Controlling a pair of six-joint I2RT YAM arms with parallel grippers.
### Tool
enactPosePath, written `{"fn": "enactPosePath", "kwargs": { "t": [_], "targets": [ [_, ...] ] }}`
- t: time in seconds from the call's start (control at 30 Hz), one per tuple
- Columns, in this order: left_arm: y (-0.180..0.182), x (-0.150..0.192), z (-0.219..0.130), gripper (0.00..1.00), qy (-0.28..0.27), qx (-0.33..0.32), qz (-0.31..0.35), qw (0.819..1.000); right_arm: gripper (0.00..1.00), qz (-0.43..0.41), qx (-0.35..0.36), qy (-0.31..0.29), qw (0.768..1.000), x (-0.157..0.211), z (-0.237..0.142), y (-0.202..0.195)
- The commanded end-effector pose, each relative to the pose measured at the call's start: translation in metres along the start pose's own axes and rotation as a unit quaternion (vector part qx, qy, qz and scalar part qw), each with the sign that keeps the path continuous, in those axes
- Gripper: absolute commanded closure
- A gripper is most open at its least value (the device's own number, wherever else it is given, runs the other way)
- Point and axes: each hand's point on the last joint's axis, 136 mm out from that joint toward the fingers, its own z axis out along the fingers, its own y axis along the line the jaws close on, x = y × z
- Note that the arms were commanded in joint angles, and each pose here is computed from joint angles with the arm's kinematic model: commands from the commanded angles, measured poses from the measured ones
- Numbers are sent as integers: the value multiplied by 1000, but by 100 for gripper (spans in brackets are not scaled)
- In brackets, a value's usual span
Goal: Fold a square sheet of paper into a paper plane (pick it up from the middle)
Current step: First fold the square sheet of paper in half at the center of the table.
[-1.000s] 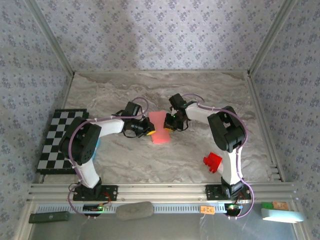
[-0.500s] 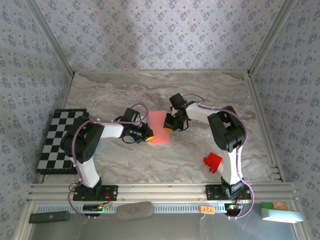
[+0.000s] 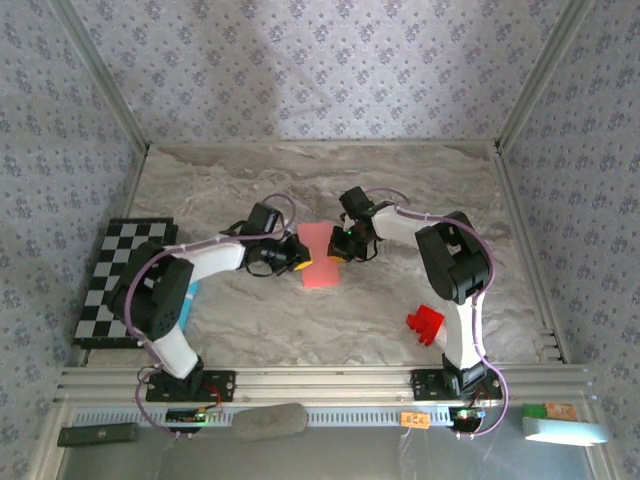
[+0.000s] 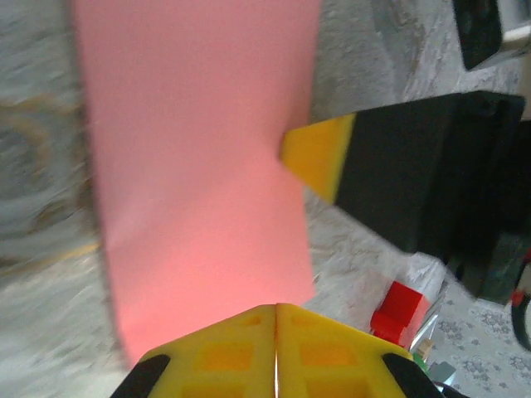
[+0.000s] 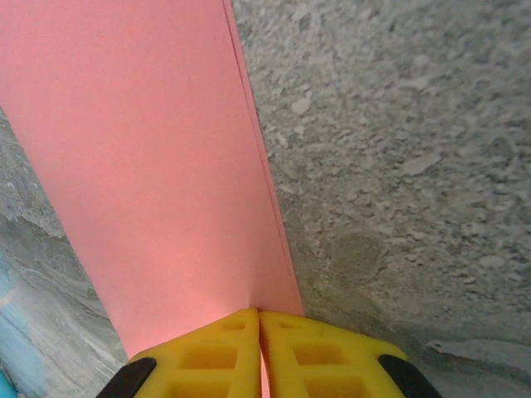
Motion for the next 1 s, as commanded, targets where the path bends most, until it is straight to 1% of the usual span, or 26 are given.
{"fn": "enactPosePath", "kwargs": {
  "t": [0.0, 0.13, 0.23, 0.43, 0.53, 0.6, 0.7, 0.83, 0.97],
  "targets": [
    [17, 7, 18, 93, 17, -45, -15, 999, 88, 58, 205, 54, 976, 41, 35, -122],
    [37, 19, 28, 93, 35, -81, -26, 996, 88, 59, 204, 54, 976, 40, 36, -122],
    [55, 30, 29, 93, 46, -105, -38, 993, 88, 58, 206, 54, 975, 41, 36, -123],
    [101, 64, 17, 93, 68, -160, -60, 983, 89, 60, 210, 50, 975, 39, 37, -125],
    [117, 81, 7, 93, 78, -178, -68, 978, 89, 61, 212, 48, 974, 39, 36, -126],
    [122, 88, -1, 93, 80, -184, -66, 977, 89, 60, 215, 45, 974, 38, 35, -126],
    [108, 85, -11, 93, 68, -172, -49, 982, 89, 59, 214, 43, 974, 37, 35, -125],
    [61, 58, -24, 93, 20, -124, -5, 992, 89, 58, 202, 39, 977, 35, 33, -118],
    [29, 29, -34, 90, -30, -91, 16, 995, 89, 62, 176, 27, 982, 31, 23, -100]
  ]
}}
